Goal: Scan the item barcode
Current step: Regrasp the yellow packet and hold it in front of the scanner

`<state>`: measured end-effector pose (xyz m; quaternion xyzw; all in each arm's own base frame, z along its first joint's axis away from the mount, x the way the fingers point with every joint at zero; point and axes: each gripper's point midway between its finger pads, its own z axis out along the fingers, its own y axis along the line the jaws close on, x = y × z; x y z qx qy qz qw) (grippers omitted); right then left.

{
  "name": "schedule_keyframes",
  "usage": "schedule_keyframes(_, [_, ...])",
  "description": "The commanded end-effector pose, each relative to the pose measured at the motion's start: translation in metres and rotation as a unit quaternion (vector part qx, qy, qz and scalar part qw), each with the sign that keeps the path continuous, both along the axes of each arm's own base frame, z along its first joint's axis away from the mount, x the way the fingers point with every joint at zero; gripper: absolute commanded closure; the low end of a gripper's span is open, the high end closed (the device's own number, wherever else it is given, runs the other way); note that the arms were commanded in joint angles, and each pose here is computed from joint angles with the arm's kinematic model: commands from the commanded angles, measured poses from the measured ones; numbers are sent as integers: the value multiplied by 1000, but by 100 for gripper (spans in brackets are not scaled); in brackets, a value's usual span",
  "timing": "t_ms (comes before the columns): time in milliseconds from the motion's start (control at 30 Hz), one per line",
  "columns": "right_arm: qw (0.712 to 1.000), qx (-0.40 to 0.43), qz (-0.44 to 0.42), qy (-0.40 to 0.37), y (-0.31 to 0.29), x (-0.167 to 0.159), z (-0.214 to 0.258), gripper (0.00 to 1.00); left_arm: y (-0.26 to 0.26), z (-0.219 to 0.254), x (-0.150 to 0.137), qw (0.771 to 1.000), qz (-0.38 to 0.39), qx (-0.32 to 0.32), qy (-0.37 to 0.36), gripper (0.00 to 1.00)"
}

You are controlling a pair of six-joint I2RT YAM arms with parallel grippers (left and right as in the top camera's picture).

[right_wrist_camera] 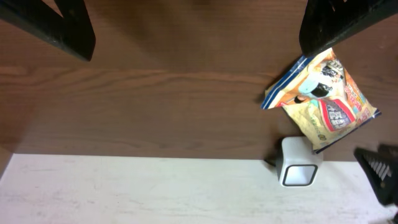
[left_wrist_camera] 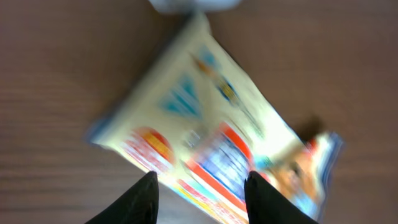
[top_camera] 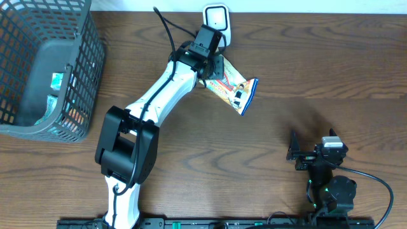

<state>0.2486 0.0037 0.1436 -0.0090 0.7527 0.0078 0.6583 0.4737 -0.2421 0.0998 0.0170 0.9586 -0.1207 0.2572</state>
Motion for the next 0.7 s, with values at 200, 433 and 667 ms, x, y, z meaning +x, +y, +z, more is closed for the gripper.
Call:
schedule_keyframes(200, [1000,5,-3,1,-1,0,-1,1,31,3,47,989,71,81,-98,47])
schedule_keyframes(433, [1000,5,-3,1,-1,0,-1,1,-5,-37,30,1000,1,11,-27,36])
schedule_keyframes(667, [1000,5,-3,1,-1,0,-1,1,-51,-47,-15,990,-89,-88,68,36])
